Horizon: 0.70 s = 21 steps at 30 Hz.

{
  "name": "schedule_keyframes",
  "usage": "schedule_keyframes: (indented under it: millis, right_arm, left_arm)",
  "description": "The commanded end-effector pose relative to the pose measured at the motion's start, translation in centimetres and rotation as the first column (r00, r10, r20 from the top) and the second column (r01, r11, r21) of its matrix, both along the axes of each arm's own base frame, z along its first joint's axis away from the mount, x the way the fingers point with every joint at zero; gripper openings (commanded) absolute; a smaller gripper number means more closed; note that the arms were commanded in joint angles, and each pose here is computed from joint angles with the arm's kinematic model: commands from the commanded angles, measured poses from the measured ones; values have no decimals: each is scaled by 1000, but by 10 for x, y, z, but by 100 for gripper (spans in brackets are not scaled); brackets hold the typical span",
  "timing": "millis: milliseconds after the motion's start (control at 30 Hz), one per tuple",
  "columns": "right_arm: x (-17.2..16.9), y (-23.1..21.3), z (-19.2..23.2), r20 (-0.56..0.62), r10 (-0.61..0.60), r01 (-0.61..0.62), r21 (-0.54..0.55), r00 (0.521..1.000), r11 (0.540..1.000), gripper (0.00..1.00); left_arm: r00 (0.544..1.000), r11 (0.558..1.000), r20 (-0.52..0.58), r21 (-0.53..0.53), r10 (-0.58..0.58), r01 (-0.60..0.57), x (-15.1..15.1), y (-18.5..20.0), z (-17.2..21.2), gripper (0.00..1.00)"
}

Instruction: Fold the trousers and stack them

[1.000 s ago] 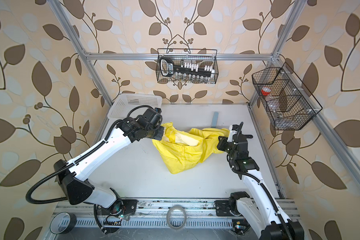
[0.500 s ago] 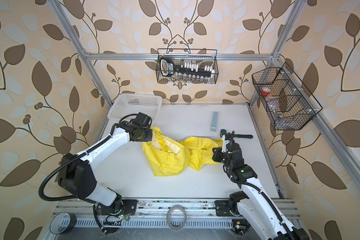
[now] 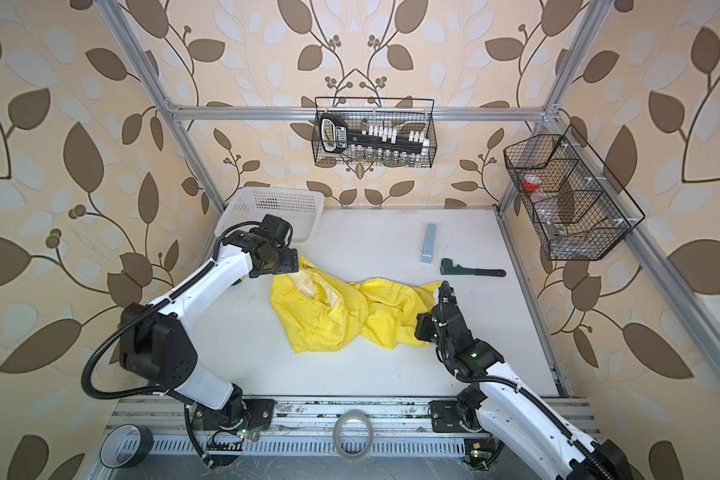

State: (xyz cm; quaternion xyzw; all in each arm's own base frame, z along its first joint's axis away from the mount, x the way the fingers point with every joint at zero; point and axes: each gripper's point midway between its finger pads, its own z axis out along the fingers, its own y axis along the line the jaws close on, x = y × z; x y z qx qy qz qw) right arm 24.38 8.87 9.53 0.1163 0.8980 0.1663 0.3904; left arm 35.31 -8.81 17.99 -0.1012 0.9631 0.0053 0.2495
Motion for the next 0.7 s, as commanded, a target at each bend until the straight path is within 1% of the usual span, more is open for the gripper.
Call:
schedule_keyframes:
  millis: [0,100,167,233,267,333,367,433,467,500,533,600,667]
  right_arm:
    - [3,-13,7,0,-12,12,-8,1000,1000,32]
    - [7,-29,12,-2,-45,45,-11,999,999,42]
    - [11,-40,16,3,-68,68,-8,998,998,44]
    - [14,-47,17,-1,-80,80,-5,997,997,46]
    - [15,-50,18,-4,-81,81,0,997,997,48]
    - [15,-50,22,-3,-76,76,8,997,997,57]
    - [14,-49,24,2,-71,71,9,998,997,62]
    - [11,-48,23,-5,-65,65,20,998,998,71]
    - [9,-47,21,-13,-63,63,25,998,998,73]
    - [6,-47,20,-19,-67,68,28,998,997,75]
    - [3,-48,18,-25,-70,70,26,997,997,78]
    - [-2,-49,15,-31,-77,78,28,997,997,86]
    - [-7,-49,9,-52,-87,89,38,995,995,89]
  left_arm:
    - [996,990,58,-121,-70,77,-40,-39,45,95]
    - [989,970,66,-192,-136,146,-60,-81,53,96]
    - [981,960,55,-199,-188,195,-71,-108,49,96]
    - [973,956,39,-178,-229,232,-79,-131,41,96]
    - [967,956,11,-147,-255,254,-81,-141,29,97]
    - [966,965,-55,-89,-253,248,-85,-146,9,96]
    - [963,964,-66,-69,-262,257,-86,-151,3,96]
    - [952,954,-78,-71,-295,290,-88,-167,-8,94]
    - [948,951,-88,-68,-307,302,-90,-174,-13,92]
    - [945,950,-101,-41,-312,310,-91,-176,-18,89]
    - [945,950,-107,-11,-310,311,-90,-175,-22,85]
    - [946,951,-120,43,-300,307,-88,-168,-26,70]
    - [944,948,-117,46,-308,315,-88,-168,-27,53]
